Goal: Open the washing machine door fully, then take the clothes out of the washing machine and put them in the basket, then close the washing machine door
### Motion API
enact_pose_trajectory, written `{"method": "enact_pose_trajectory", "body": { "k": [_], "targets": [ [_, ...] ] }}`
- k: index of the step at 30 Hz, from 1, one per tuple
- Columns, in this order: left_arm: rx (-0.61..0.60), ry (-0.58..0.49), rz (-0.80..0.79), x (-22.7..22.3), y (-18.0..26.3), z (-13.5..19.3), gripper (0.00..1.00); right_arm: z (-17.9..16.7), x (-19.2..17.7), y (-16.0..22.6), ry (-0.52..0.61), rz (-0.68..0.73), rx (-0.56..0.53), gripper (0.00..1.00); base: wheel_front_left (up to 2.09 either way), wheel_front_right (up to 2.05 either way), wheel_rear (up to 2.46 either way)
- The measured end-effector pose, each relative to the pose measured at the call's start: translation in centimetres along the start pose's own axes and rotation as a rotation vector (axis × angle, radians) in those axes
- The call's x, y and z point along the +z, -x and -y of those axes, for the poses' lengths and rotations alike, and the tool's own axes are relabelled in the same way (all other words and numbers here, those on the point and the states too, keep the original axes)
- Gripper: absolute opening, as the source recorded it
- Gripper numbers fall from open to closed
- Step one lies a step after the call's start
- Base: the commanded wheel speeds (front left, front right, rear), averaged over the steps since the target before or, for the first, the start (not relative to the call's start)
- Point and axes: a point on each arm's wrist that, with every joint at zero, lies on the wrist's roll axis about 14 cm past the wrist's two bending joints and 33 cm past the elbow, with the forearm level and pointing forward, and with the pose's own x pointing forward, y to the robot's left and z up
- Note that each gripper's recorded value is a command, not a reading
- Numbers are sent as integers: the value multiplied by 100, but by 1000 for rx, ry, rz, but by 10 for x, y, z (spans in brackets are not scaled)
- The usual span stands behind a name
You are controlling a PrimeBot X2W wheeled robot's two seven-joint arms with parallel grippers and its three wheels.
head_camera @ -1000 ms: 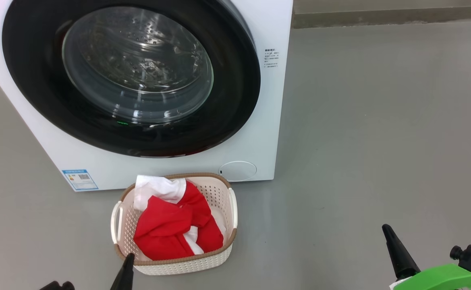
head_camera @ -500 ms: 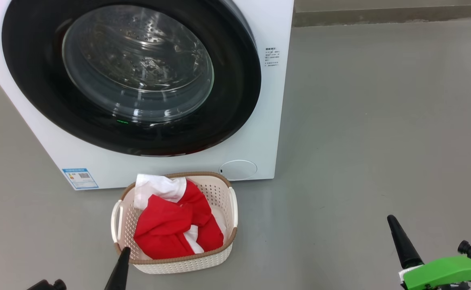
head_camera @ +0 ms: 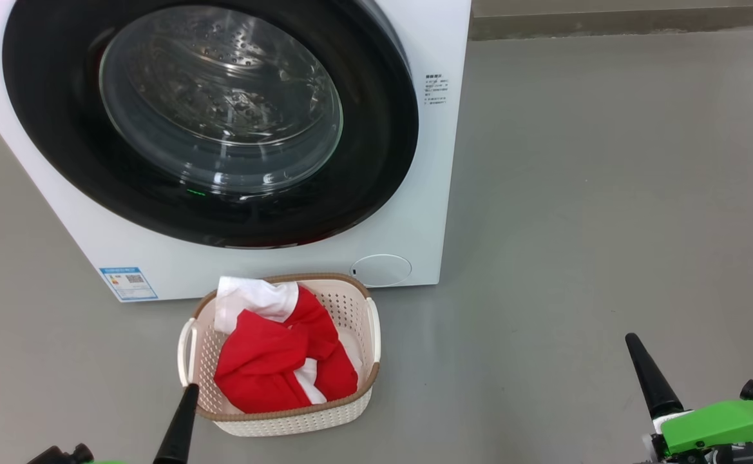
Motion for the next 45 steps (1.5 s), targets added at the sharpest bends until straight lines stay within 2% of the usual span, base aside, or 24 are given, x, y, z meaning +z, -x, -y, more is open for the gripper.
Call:
{"method": "enact_pose_trajectory", "body": {
  "k": [27,45],
  "targets": [
    [-91,313,39,20,-10,16,0,-16,14,-14,-297,26,55,0,0,0,0],
    [-98,329,41,21,-10,17,0,-20,17,-17,-311,32,69,0,0,0,0]
  ]
}}
